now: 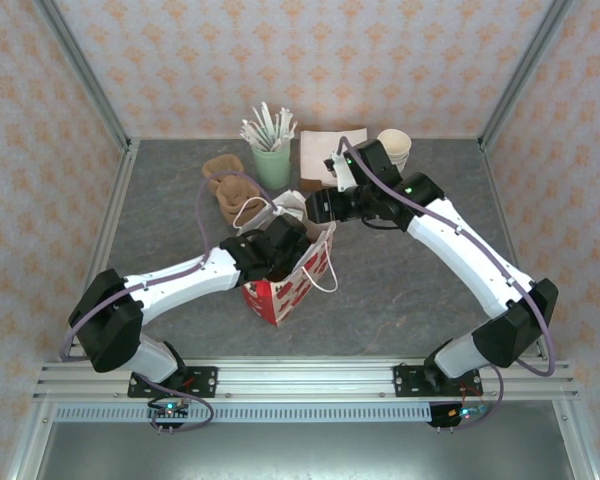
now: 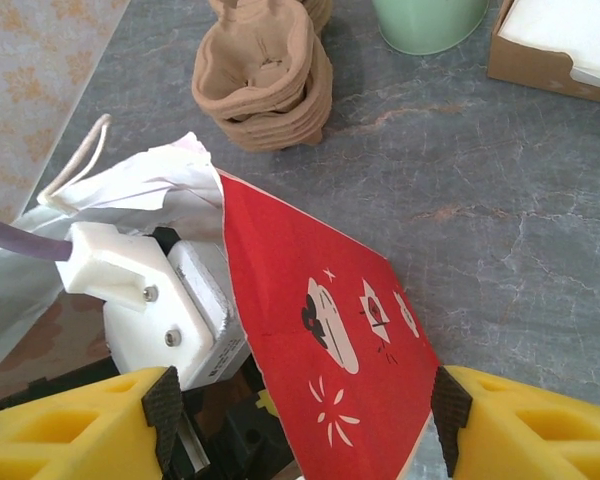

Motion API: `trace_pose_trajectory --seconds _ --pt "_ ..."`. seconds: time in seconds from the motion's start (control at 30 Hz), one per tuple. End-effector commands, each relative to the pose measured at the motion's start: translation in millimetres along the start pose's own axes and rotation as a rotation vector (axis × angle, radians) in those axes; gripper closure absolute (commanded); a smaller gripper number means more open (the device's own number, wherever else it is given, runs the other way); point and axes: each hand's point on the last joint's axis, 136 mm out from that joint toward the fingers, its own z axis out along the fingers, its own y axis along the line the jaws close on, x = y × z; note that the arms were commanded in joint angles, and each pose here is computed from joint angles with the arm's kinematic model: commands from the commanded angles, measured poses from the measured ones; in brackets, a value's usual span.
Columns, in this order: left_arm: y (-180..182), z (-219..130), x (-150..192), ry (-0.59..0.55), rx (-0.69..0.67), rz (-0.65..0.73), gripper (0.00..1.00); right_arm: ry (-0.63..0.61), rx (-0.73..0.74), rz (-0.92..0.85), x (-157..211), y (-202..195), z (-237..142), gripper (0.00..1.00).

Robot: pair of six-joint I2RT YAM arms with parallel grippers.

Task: Pack the takeout coffee

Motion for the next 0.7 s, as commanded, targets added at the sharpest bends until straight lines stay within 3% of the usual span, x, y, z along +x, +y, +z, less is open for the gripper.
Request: trace_pose_trajectory --seconds 0.0,0.2,0.33,0.57,0.67 --pt "23.7 18.0 43.3 0.147 -0.085 0.023 0.4 0.03 0.048 -0.036 4.5 -11.8 6.5 0.3" --pt "24.8 17.3 41.2 0.141 -0.087 0.018 0.4 0.064 0.029 -0.068 7.9 -11.0 18.7 0.37" --pt "26.1 7.7 27.2 0.104 -0.084 0.005 0.36 0.09 0.004 -0.093 9.3 -6.7 22.0 0.47" --pt "28.1 -7.7 5.3 0.057 -0.083 -0.021 0.26 0.083 -0.032 -0.147 6.5 -0.5 22.9 0.77" --pt "29.0 -10.6 -1.6 0.044 -0.092 -0.03 0.19 0.088 -0.054 -0.167 8.8 2.8 21.7 0.85"
